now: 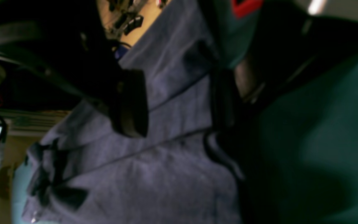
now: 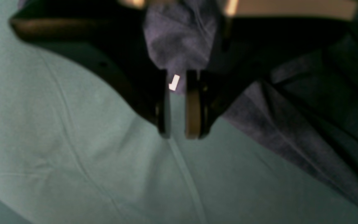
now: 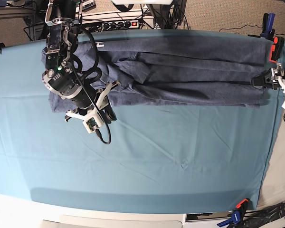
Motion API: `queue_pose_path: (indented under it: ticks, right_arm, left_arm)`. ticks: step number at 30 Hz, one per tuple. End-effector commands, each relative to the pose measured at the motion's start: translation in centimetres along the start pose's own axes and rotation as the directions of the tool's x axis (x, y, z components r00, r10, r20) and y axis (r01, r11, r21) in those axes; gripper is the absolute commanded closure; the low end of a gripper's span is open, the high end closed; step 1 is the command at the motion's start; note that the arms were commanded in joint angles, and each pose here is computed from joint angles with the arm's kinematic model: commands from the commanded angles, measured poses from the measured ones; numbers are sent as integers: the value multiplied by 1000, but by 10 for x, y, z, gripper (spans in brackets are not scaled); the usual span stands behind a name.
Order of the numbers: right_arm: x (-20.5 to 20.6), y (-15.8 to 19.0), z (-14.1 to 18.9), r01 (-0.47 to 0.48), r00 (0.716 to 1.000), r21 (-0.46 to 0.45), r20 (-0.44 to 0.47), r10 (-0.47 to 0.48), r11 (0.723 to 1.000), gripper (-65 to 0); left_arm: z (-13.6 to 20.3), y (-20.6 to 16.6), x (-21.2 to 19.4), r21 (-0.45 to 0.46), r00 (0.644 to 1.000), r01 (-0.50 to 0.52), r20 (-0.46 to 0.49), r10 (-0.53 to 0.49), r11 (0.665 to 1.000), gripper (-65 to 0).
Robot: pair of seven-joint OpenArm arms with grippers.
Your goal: Fold the T-shirt properly
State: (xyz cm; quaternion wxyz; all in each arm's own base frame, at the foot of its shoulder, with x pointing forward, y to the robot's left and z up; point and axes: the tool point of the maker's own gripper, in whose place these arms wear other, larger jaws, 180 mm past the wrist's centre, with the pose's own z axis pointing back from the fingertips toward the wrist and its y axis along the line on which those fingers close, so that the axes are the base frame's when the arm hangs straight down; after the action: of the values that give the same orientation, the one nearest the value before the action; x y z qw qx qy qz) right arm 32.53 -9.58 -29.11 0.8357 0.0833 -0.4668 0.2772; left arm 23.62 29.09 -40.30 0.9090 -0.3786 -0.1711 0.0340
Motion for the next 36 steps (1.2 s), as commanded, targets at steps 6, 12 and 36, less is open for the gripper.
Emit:
queue_pose_path:
  ticks: [6,12,36]
  right_arm:
    - [17,-4,3,-15,998,-9,60,16,1000,-96]
    - [17,-4,3,-16,998,-9,60,16,1000,-96]
    - [13,-37,10,51,997,-155,57,-42,987,-95]
  left_arm:
    - [-2,6,-15,34,997,5,-75,-3,999,-361]
    - [-2,6,-15,34,997,5,-76,-3,999,-361]
    - [-23,-5,-20,-22,997,0,-72,-1,1000,-139]
